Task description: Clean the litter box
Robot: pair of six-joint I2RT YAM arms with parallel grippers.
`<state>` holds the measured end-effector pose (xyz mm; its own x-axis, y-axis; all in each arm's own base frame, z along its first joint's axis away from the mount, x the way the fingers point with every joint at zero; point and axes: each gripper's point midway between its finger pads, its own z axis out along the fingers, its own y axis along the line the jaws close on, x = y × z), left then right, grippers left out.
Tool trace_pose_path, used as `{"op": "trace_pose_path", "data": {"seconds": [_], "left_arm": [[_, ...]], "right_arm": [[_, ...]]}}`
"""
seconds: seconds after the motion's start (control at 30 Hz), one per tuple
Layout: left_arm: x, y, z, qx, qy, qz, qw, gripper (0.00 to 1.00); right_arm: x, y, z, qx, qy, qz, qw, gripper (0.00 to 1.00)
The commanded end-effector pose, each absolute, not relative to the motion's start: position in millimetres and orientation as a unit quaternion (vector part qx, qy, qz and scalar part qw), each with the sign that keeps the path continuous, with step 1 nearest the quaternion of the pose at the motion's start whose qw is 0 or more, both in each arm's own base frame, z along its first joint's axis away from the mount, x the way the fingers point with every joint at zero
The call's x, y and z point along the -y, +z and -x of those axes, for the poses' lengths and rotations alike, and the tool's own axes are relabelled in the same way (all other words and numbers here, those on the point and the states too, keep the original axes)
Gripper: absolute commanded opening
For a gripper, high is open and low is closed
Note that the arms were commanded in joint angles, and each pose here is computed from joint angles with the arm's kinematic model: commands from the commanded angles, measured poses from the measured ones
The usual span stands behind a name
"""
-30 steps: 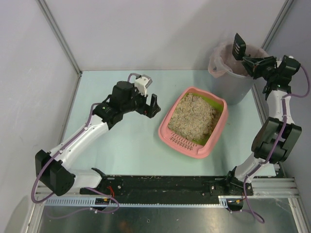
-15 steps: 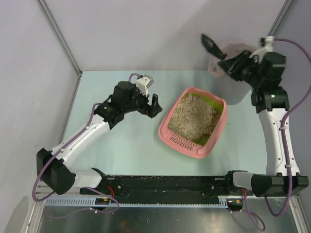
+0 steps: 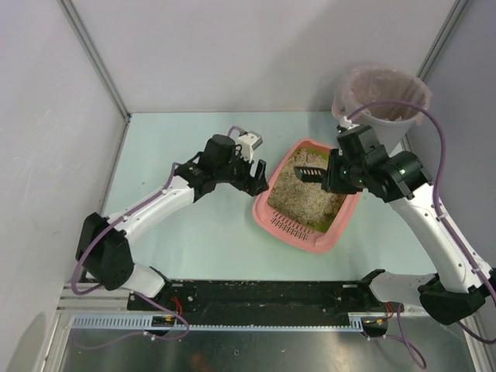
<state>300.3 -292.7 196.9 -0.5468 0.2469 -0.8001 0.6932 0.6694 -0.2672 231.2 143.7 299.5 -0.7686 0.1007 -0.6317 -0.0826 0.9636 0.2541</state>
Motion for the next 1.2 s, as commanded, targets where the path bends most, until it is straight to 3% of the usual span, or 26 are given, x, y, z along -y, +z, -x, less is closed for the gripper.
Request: {"op": "trace_pose_path", "data": {"seconds": [0.0, 0.37, 0.73, 1.17], "left_arm": [[307, 196, -301, -0.825, -0.313, -0.287, 0.373, 0.84], [315, 160, -288, -0.84, -0.309, -0.299, 0.329, 0.79], [320, 141, -285, -0.848, -0.31, -0.305, 0.303, 0.74], [322, 128, -284, -0.852, -0.308, -0.311, 0.286, 0.61]], "right_arm": [[-117, 271, -195, -0.964, 0.022, 0.025, 0.264, 0.0], [-124, 211, -197, -0.978, -0.074, 0.108, 0.161, 0.0], [-136, 172, -206, -0.983, -0.039, 0.129, 0.121, 0.0], [-151, 140, -256, -0.975, 0.0, 0.117, 0.187, 0.0]]}}
